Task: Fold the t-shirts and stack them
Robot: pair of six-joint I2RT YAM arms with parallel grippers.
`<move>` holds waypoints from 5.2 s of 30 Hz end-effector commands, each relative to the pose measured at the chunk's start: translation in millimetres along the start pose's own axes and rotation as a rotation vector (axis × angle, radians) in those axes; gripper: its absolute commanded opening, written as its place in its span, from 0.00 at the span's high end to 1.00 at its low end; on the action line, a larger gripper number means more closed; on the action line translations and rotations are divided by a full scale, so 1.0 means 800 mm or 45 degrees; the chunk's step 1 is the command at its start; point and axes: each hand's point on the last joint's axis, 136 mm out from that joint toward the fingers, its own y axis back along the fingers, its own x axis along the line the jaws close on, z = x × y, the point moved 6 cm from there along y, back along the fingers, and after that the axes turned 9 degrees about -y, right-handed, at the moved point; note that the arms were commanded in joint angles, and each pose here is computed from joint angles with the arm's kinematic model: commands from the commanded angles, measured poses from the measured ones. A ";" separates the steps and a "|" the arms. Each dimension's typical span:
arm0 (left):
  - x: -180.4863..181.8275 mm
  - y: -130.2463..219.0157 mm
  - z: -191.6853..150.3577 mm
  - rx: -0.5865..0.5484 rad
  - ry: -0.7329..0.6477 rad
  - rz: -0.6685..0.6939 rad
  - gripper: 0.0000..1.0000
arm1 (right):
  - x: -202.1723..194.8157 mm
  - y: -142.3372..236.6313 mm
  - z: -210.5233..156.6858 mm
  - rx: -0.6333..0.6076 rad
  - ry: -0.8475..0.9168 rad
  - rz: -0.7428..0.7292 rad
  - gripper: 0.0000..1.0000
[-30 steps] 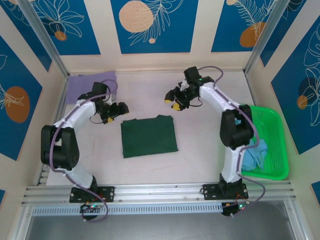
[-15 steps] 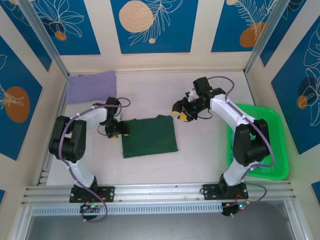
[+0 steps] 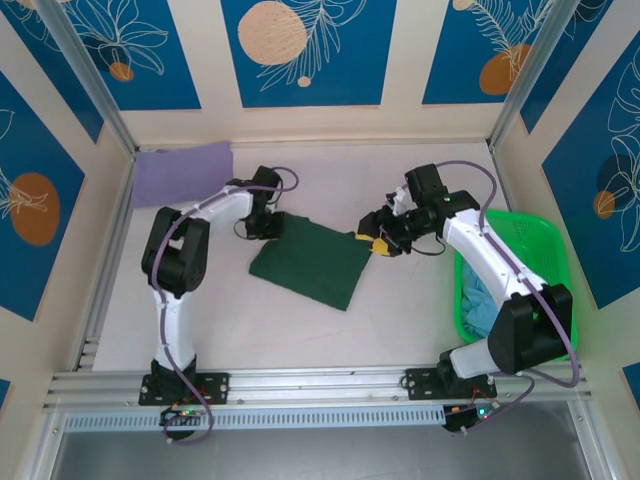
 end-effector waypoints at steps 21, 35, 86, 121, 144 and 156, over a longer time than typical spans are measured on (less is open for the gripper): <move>0.086 0.163 0.187 -0.435 -0.241 0.577 1.00 | -0.034 0.068 -0.076 -0.016 -0.183 -0.164 0.50; 0.174 0.243 0.204 -0.595 -0.166 0.633 1.00 | -0.038 0.062 -0.080 0.022 -0.238 -0.201 0.50; 0.403 0.308 0.155 -0.722 0.533 0.830 0.00 | 0.000 0.030 -0.085 0.079 -0.154 -0.367 0.51; 0.196 0.236 -0.181 -0.927 0.196 0.830 0.00 | -0.088 0.078 0.112 -1.132 0.597 -0.304 0.01; 0.220 0.100 -0.089 -0.950 0.065 0.622 0.00 | -0.127 -0.001 0.151 -1.068 0.875 -0.234 0.01; 0.204 0.096 -0.084 -1.055 0.012 0.716 0.00 | -0.138 -0.009 0.163 -1.089 0.949 -0.222 0.01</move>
